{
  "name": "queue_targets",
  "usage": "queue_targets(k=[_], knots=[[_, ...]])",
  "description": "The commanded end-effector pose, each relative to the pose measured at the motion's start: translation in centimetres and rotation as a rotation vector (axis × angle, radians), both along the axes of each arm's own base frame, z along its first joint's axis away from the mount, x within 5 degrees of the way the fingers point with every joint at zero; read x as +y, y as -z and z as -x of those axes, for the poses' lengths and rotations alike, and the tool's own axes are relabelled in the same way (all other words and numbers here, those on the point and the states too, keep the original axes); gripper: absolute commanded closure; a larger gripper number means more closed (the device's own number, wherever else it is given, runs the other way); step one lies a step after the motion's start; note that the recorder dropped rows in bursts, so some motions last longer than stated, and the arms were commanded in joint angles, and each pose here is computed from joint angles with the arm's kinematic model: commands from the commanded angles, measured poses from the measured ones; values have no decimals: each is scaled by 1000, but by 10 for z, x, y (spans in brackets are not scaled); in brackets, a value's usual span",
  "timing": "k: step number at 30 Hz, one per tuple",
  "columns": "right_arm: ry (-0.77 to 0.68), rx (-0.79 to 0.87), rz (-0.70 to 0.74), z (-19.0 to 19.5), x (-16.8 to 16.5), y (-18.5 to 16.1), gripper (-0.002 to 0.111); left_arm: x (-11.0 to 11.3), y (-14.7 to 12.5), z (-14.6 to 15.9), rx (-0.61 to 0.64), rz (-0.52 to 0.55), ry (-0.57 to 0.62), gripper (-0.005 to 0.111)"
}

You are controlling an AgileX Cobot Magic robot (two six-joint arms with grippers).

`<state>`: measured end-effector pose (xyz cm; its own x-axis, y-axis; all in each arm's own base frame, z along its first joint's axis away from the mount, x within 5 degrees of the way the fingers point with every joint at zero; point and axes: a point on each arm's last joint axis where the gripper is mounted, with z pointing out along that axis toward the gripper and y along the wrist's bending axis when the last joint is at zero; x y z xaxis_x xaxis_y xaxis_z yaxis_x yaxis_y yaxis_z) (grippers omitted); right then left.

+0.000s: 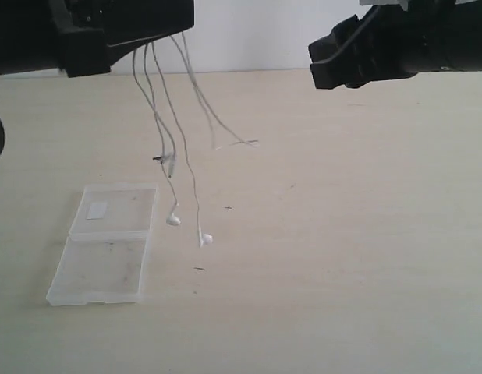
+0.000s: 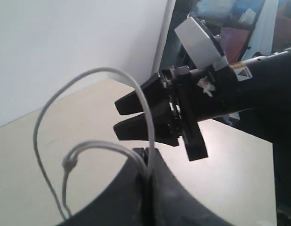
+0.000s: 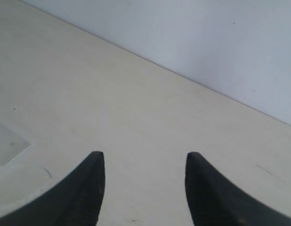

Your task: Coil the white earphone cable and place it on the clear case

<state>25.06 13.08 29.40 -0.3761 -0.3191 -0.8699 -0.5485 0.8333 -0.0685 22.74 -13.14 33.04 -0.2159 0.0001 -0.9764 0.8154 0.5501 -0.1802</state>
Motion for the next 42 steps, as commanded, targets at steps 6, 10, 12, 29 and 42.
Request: queue_targets(k=[6, 10, 12, 29, 42], knots=[[-237, -43, -33, 35, 4, -21, 57, 3, -29, 7, -54, -106, 15, 107], [-553, -129, -63, 60, 17, -33, 57, 3, -36, 6, -63, -101, 14, 107], [-702, -165, -106, 71, 23, -38, 56, 3, -37, 6, -56, -98, 13, 107], [-588, -222, -189, 33, 37, -10, 36, -6, -52, 21, 45, 16, 195, 107], [-851, -161, -190, 28, 57, 12, 36, -9, -70, 32, 84, -9, 302, 107]])
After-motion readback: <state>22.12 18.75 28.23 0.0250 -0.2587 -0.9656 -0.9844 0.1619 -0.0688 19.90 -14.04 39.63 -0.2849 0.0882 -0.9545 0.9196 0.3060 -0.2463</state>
